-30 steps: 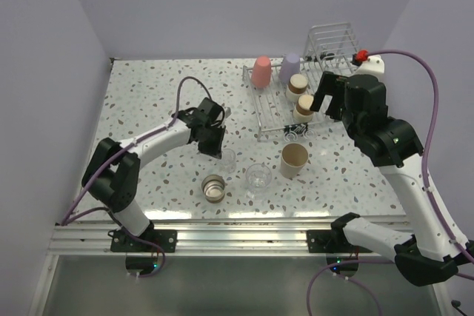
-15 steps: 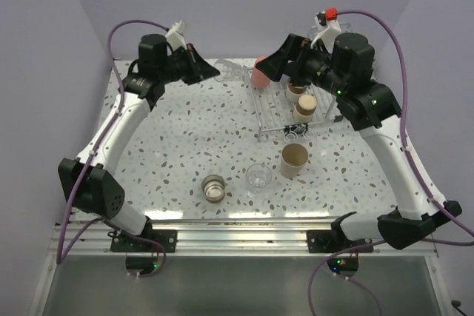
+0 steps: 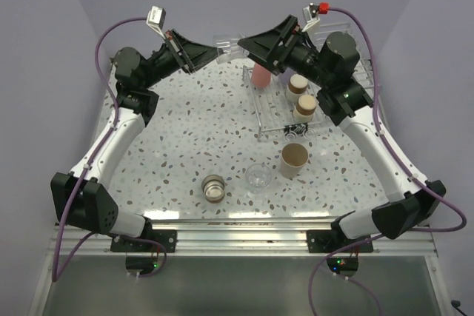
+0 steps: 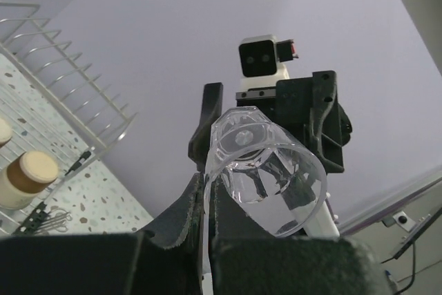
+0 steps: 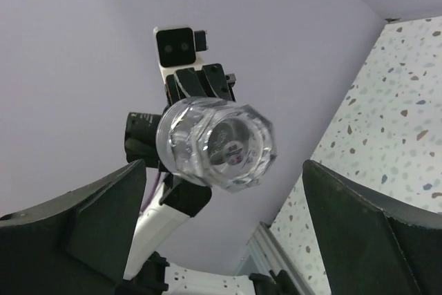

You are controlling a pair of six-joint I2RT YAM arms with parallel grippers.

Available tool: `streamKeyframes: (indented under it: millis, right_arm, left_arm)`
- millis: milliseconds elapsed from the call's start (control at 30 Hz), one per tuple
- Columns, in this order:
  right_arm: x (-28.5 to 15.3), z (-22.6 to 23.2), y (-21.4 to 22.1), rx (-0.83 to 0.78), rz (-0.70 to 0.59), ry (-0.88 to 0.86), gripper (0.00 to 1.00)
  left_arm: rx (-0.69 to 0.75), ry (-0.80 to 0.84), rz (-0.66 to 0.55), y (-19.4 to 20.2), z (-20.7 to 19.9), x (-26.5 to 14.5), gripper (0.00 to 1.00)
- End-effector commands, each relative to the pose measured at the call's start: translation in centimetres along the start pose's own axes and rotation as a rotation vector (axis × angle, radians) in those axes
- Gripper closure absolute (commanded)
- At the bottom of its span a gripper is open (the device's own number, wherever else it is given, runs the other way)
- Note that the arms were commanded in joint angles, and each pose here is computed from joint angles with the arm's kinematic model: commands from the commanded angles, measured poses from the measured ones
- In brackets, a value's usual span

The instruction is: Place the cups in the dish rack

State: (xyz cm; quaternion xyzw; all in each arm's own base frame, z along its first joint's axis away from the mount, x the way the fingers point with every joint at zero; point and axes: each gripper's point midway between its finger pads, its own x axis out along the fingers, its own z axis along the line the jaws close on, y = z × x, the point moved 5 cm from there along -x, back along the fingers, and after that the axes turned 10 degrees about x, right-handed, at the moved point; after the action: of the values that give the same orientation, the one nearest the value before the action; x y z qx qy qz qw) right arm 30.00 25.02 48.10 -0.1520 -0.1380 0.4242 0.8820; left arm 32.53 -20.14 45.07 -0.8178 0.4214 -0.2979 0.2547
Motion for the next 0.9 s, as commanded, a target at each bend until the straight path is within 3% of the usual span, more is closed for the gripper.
streamKeyframes:
  millis: [0, 533, 767, 867]
  right_arm:
    - [0.1, 3.0, -0.6, 0.048, -0.019, -0.149, 0.02]
    - [1.2, 3.3, -0.5, 0.092, 0.005, -0.184, 0.09]
    - [1.5, 3.4, -0.2, 0.08, 0.038, -0.184, 0.24]
    - [1.6, 3.5, -0.1, 0.074, 0.049, -0.183, 0.39]
  left_arm:
    - [0.031, 0.135, -0.046, -0.8, -4.0, -1.0, 1.0]
    - [0.008, 0.122, -0.074, -0.7, -2.8, -0.5, 1.0]
    - [0.005, 0.104, -0.092, -0.3, -2.5, 0.1, 1.0]
    - [-0.01, 0.092, -0.099, 0.0, -2.3, 0.5, 1.0]
